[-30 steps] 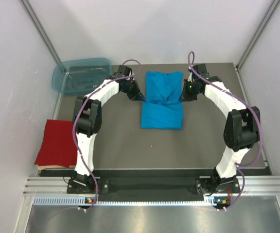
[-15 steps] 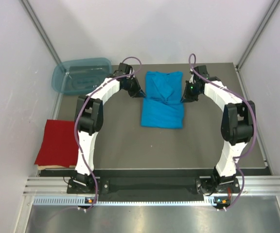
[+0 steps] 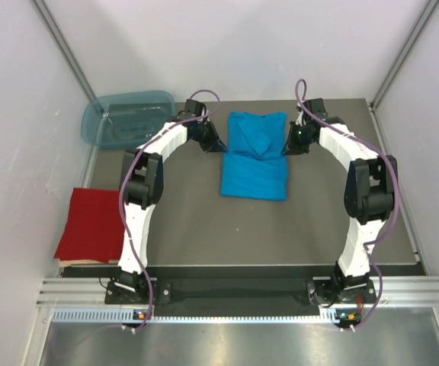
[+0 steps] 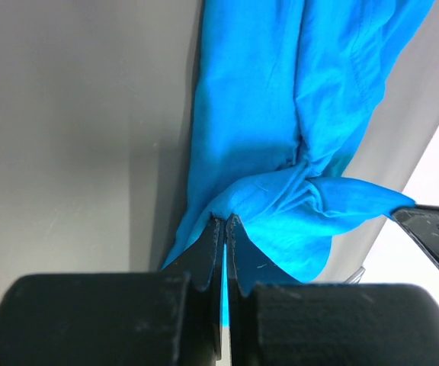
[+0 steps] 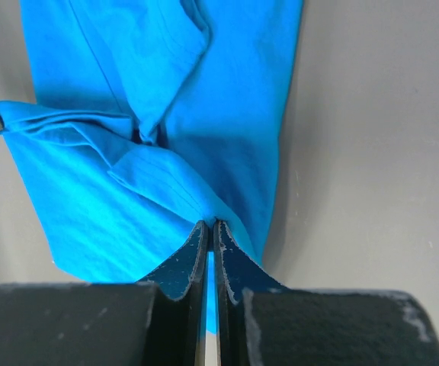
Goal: Fold and stack the t-shirts
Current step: Fold the tshirt
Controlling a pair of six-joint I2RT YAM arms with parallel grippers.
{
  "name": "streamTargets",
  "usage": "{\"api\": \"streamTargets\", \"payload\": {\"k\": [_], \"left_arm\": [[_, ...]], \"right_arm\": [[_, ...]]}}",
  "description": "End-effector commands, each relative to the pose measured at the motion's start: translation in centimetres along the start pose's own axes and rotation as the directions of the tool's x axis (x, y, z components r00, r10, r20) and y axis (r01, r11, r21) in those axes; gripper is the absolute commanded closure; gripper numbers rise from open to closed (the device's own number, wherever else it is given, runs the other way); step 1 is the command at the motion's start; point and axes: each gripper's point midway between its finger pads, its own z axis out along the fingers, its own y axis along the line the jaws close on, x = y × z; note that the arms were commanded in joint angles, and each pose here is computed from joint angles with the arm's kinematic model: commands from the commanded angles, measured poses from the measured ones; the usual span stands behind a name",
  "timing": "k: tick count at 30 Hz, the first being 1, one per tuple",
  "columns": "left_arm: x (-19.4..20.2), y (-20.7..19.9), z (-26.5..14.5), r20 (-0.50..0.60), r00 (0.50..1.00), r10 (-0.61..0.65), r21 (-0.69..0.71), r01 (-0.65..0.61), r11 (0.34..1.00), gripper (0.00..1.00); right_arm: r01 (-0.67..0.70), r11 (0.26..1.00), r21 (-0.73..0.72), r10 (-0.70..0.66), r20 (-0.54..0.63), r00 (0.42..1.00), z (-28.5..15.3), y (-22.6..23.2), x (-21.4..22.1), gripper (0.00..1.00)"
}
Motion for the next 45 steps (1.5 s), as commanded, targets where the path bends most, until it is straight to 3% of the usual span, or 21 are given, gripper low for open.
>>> {"api": "streamTargets", "payload": {"k": [1, 10, 11, 16, 20, 24, 26, 29, 34, 45], "left_arm": [[-2.1, -1.5, 0.1, 0.049, 0.998, 0.025, 0.075, -0.029, 0.997, 1.0], [-3.2, -1.3, 0.9, 0.058, 0.998, 0.022, 0.112, -0.029, 0.993, 0.93], [-3.5, -1.1, 0.9, 0.058, 0.998, 0.017, 0.115, -0.023, 0.993, 0.92], [-5.1, -2.0, -2.3, 0.088, 0.991, 0.099, 0.159, -0.112, 0.981, 0.61], [-3.5, -0.3, -6.4, 0.103, 0.978, 0.179, 0.01, -0.181, 0.983, 0.55], [1.3, 1.7, -8.1, 0.081, 0.979, 0.186, 0.009, -0.187, 0.982, 0.56], [4.1, 1.0, -9.3, 0.063, 0.977, 0.202, 0.074, -0.206, 0.976, 0.57], [9.0, 3.3, -9.0, -0.022, 0.98, 0.195, 0.101, -0.192, 0.976, 0.59], [11.4, 4.0, -8.7, -0.048, 0.977, 0.208, 0.143, -0.199, 0.97, 0.58], [13.2, 5.0, -5.1, -0.09, 0.977, 0.195, 0.207, -0.173, 0.963, 0.55]], "right_arm": [[0.019, 0.999, -0.046, -0.016, 0.061, 0.998, 0.5, 0.5, -2.8, 1.0], [0.003, 0.999, -0.051, 0.002, 0.089, 0.996, 1.9, -0.5, -4.6, 0.97], [0.003, 0.999, -0.052, 0.001, 0.094, 0.996, 1.9, -0.5, -4.9, 0.91], [0.026, 0.998, -0.057, -0.018, 0.131, 0.991, -0.7, -0.1, -6.2, 0.59], [-0.009, 0.999, -0.053, 0.014, 0.088, 0.996, -3.7, -0.1, -2.9, 0.45], [-0.048, 0.997, -0.058, 0.047, -0.015, 0.999, -4.2, -1.5, 4.2, 0.46], [-0.037, 0.994, -0.1, 0.036, -0.011, 0.999, -5.3, -0.9, 5.6, 0.53], [-0.026, 0.993, -0.112, 0.023, -0.033, 0.999, -5.3, -1.4, 8.2, 0.58], [-0.028, 0.986, -0.162, 0.015, -0.078, 0.997, -4.1, -1.8, 11.2, 0.57], [-0.022, 0.974, -0.223, 0.003, -0.088, 0.996, -2.0, -1.5, 12.5, 0.53]]}}
